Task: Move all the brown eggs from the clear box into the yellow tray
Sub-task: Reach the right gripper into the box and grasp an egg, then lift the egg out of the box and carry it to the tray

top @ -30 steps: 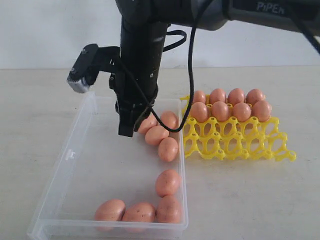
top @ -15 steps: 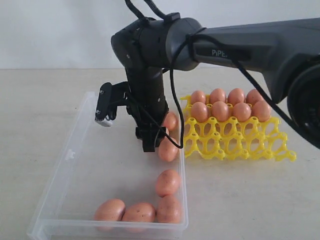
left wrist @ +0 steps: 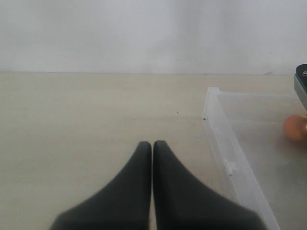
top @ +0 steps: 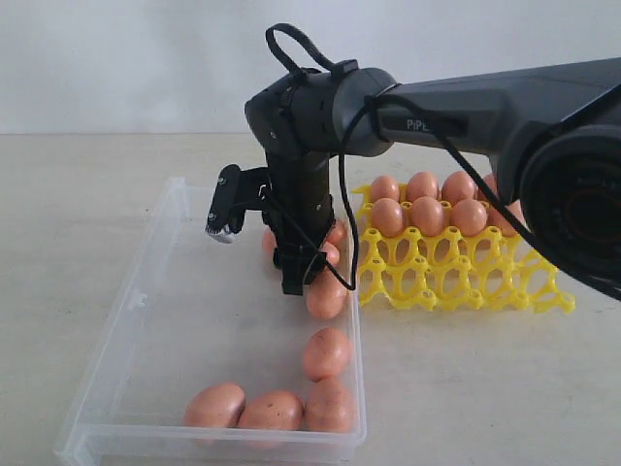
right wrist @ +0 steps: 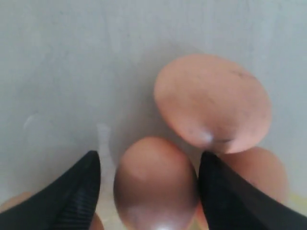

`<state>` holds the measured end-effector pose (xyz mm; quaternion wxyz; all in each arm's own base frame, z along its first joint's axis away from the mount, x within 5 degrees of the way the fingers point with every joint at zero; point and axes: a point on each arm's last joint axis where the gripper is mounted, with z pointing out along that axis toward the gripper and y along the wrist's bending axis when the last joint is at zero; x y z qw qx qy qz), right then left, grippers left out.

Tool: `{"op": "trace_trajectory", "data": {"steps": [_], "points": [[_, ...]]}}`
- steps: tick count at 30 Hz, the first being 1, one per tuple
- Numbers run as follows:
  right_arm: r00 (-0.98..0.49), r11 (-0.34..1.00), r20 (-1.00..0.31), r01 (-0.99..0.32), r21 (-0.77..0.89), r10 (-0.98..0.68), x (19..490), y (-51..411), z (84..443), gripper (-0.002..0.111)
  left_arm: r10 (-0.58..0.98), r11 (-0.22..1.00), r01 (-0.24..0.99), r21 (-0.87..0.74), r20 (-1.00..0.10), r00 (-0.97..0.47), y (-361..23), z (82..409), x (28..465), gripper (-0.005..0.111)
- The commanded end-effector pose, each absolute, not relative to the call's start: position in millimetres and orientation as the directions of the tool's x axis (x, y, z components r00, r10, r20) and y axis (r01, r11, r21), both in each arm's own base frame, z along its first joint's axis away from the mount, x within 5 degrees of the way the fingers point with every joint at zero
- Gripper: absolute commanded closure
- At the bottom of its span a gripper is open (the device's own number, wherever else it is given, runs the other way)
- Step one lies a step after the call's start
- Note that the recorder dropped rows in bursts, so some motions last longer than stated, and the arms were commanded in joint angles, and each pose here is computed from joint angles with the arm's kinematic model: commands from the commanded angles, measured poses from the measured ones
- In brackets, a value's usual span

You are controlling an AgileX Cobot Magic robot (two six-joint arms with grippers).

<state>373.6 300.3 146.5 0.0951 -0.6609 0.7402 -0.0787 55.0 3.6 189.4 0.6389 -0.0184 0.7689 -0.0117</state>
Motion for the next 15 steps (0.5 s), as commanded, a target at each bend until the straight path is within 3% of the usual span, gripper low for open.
{"op": "trace_trajectory", "data": {"steps": [1, 3, 6, 11, 15], "points": [[-0.181, 0.191, -0.059, -0.950, -0.249, -0.982, 382.2, 293.4, 141.0, 0.054, -0.049, 0.999, -0.013, -0.048, -0.981, -0.187, 3.6, 188.2, 55.0, 0.105], [-0.236, 0.249, -0.078, -0.935, -0.253, -0.969, 383.6, 292.5, 142.5, 0.068, -0.049, 0.999, -0.013, -0.048, -0.981, -0.187, 3.6, 188.2, 55.0, 0.105], [-0.353, 0.376, -0.135, -0.891, -0.253, -0.926, 385.1, 293.8, 150.0, 0.108, -0.049, 0.999, -0.013, -0.048, -0.981, -0.187, 3.6, 188.2, 55.0, 0.105], [-0.483, 0.558, -0.319, -0.802, -0.213, -0.815, 385.6, 306.8, 185.6, 0.107, -0.049, 0.999, -0.013, -0.048, -0.981, -0.187, 3.6, 188.2, 55.0, 0.105], [-0.581, 0.684, -0.473, -0.726, -0.067, -0.663, 371.0, 317.7, 230.6, 0.107, -0.049, 0.999, -0.013, -0.048, -0.981, -0.187, 3.6, 188.2, 55.0, 0.105]]}}
